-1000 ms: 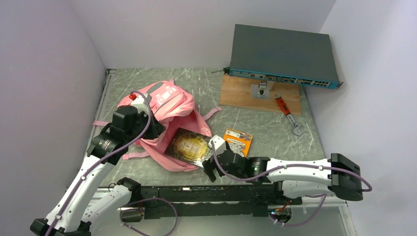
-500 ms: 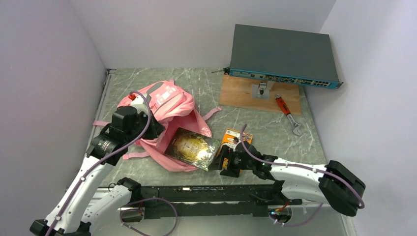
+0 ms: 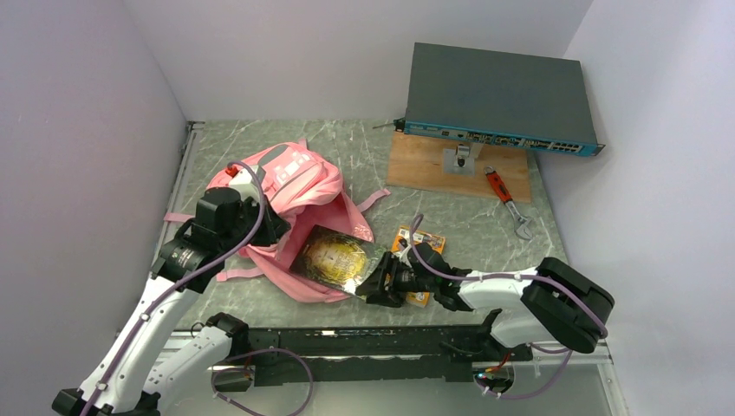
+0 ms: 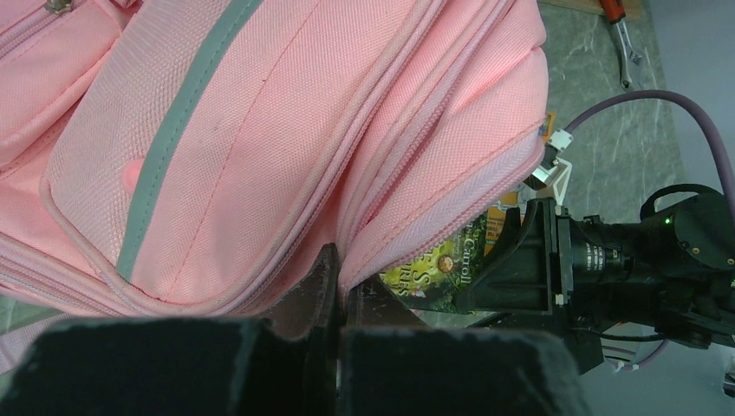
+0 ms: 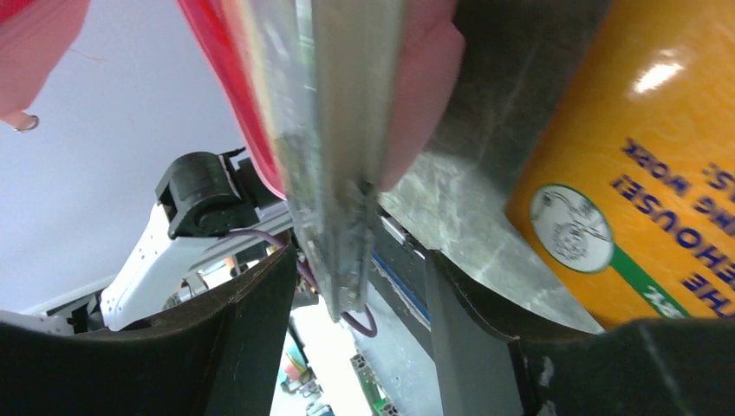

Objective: Pack the student bag
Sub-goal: Place the book in the student bag.

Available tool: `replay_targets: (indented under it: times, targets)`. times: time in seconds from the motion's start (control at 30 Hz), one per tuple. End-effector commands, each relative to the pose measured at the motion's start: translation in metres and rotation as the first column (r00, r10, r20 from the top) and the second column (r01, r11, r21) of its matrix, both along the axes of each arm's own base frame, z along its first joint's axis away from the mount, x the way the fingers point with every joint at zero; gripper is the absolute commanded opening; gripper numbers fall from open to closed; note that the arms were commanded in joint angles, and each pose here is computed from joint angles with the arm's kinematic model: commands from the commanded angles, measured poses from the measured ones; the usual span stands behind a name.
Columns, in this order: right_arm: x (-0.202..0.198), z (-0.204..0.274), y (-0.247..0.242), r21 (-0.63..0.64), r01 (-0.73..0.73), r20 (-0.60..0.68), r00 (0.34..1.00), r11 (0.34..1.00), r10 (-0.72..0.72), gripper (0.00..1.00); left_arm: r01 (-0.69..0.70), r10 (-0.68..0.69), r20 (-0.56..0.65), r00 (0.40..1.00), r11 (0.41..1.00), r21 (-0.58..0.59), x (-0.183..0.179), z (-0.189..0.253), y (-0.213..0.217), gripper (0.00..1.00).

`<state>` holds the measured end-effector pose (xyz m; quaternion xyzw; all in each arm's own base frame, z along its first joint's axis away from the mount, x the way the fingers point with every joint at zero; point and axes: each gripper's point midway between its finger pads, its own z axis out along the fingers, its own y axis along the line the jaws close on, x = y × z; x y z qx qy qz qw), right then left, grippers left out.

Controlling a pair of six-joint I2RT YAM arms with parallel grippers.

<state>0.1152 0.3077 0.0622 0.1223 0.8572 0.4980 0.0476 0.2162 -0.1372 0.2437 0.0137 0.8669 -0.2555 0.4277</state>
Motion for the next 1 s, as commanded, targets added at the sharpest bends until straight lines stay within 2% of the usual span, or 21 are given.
replay_targets:
  times: [0.0,0.23,0.33,0.5,0.63,0.73,0.8,0.87,0.97]
  targets:
    - [0.018,0.03,0.019,0.076,0.016,0.092,0.995,0.997,-0.023,0.56,-0.002,0.017,0.15,0.989,0.995,-0.099,0.012,0.044,-0.007,0.0]
    - [0.021,0.033,0.019,0.079,0.028,0.119,0.992,0.997,-0.037,0.15,-0.007,0.019,0.157,0.987,0.997,-0.082,0.011,0.045,-0.004,0.0]
    - [0.017,0.033,0.011,0.074,0.037,0.124,0.991,0.997,-0.046,0.02,-0.021,0.032,0.172,0.985,0.998,-0.062,0.011,0.046,0.001,0.0]
    - [0.022,0.048,-0.007,0.031,0.026,0.233,0.972,0.999,-0.033,0.0,-0.03,0.035,0.217,0.976,0.999,-0.024,0.011,0.054,0.008,0.0]
    - [0.04,0.083,-0.02,0.141,0.038,0.322,0.943,0.989,-0.082,0.0,-0.018,0.018,0.267,0.964,1.0,-0.003,0.011,0.058,0.011,0.0]
    - [0.039,0.114,-0.009,0.238,-0.087,0.344,0.939,0.967,0.0,0.0,0.0,0.006,0.286,0.958,1.0,-0.02,0.009,0.063,0.008,0.0]
    - [0.036,0.124,0.005,0.236,-0.215,0.376,0.919,0.948,0.114,0.0,0.031,-0.016,0.295,0.955,0.998,-0.047,0.007,0.066,0.001,0.0]
    - [0.044,0.127,0.016,0.218,-0.251,0.386,0.91,0.943,0.153,0.0,0.051,-0.028,0.299,0.954,0.996,-0.072,0.006,0.068,-0.004,0.0]
    - [0.056,0.146,0.032,0.26,-0.292,0.413,0.895,0.921,0.167,0.0,0.052,-0.026,0.291,0.956,0.995,-0.081,0.006,0.069,-0.005,0.0]
